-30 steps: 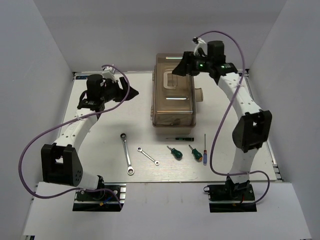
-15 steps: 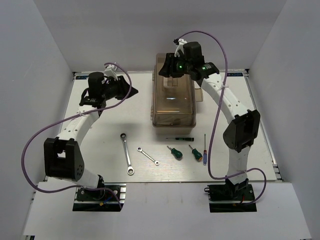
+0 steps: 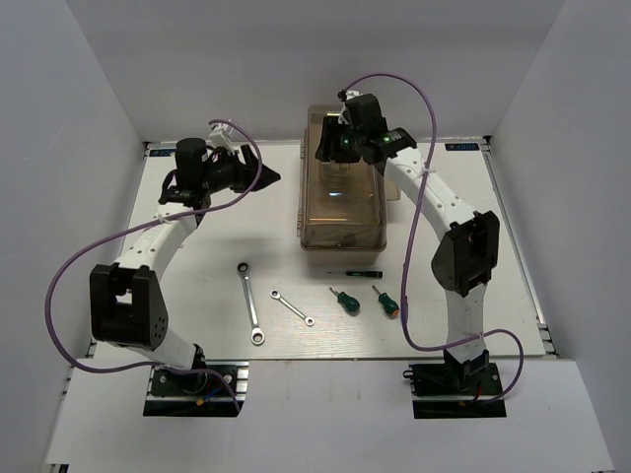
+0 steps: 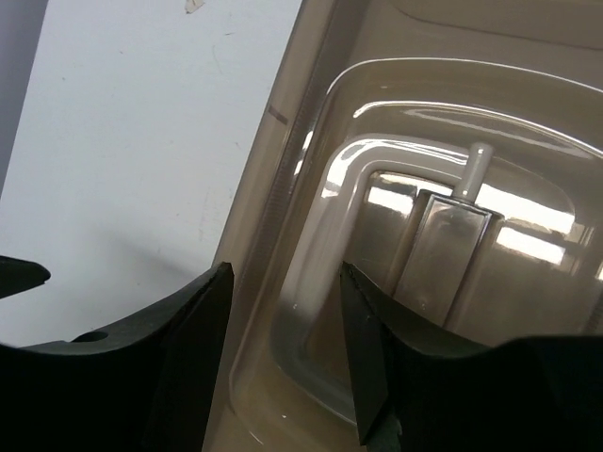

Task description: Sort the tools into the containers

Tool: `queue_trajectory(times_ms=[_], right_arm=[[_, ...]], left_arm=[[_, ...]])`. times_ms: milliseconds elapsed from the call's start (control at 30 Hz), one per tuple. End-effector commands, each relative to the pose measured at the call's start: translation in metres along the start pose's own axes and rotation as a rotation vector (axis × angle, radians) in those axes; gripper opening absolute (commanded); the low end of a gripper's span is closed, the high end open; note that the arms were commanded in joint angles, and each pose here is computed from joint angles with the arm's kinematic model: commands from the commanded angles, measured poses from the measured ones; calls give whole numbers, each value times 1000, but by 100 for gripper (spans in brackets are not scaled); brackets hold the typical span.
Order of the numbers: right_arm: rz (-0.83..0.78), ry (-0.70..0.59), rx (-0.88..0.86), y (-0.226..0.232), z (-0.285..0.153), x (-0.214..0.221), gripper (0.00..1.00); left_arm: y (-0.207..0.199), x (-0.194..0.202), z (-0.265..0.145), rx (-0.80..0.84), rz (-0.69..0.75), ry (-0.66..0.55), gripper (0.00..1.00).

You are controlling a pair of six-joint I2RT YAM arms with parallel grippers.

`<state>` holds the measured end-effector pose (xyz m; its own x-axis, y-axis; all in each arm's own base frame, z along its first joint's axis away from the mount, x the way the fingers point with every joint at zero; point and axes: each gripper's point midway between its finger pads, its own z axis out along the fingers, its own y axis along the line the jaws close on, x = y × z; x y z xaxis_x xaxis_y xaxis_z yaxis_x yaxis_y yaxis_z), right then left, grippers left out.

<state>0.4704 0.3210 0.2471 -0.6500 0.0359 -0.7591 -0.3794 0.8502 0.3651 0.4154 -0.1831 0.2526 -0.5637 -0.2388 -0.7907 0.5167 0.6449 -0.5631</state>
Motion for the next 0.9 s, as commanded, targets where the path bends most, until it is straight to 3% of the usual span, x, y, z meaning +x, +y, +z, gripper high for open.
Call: queue_trajectory(times_ms=[0,233,367,600,867], right_arm=[[20,-37,67,-6,0,-10,56],[104,21,79,-11,3,6,57],[176,97,5,1,10,23,57],[248,152,-56,7,18,31,48],[315,107,-175,15,13,3,40]], left_arm=[[-15,-19,1,58,57,-37,70],[-18,-24,3,70,73,-41,70],[-22,-33,3,84,96,-52,71],[-26,-41,4,96,114,-57,71],[-28,-53,18,148,99,-64,71]])
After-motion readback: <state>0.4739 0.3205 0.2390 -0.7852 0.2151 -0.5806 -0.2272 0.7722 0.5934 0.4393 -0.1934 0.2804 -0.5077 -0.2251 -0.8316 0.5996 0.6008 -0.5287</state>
